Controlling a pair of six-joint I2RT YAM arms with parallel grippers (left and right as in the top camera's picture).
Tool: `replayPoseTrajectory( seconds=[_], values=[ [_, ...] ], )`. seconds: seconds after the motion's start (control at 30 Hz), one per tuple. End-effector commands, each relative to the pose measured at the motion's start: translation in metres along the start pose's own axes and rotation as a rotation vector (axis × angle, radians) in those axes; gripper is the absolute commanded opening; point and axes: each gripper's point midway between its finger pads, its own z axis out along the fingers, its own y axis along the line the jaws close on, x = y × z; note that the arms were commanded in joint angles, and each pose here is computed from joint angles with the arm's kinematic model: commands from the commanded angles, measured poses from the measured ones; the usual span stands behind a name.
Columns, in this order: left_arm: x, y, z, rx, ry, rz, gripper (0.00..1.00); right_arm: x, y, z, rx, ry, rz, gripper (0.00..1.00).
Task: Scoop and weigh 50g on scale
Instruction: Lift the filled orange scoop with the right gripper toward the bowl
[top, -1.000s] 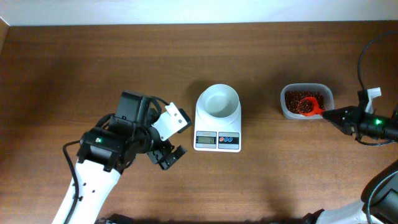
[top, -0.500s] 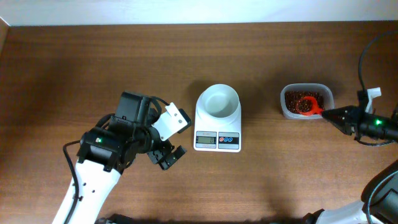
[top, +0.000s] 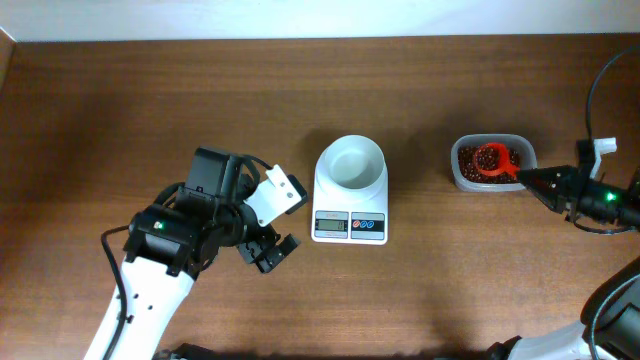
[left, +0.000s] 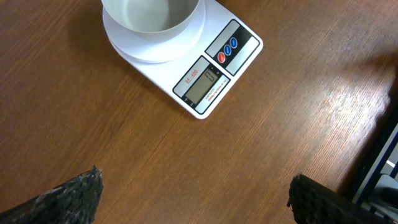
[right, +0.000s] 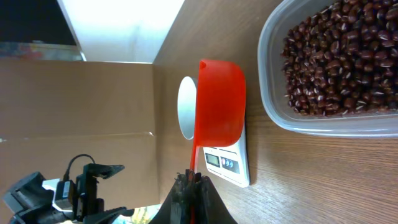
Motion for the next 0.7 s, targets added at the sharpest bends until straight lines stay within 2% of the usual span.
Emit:
replayPoseTrajectory(
  seconds=[0.0,0.17,0.67],
  values=[
    [-0.007,0.002,-0.006,-0.004,-0.025,0.02,0.99,-0.004,0.01,0.0,-0.073,-0.028,-0.002,0.04],
    [-0.007,0.002,-0.006,-0.004,-0.025,0.02,0.99,-0.002,0.018,0.008,-0.1,-0.013,-0.009,0.04],
    [-0.007,0.002,-0.006,-0.004,-0.025,0.02,0.99,0.036,0.048,0.069,-0.143,0.208,-0.076,0.04]
  ],
)
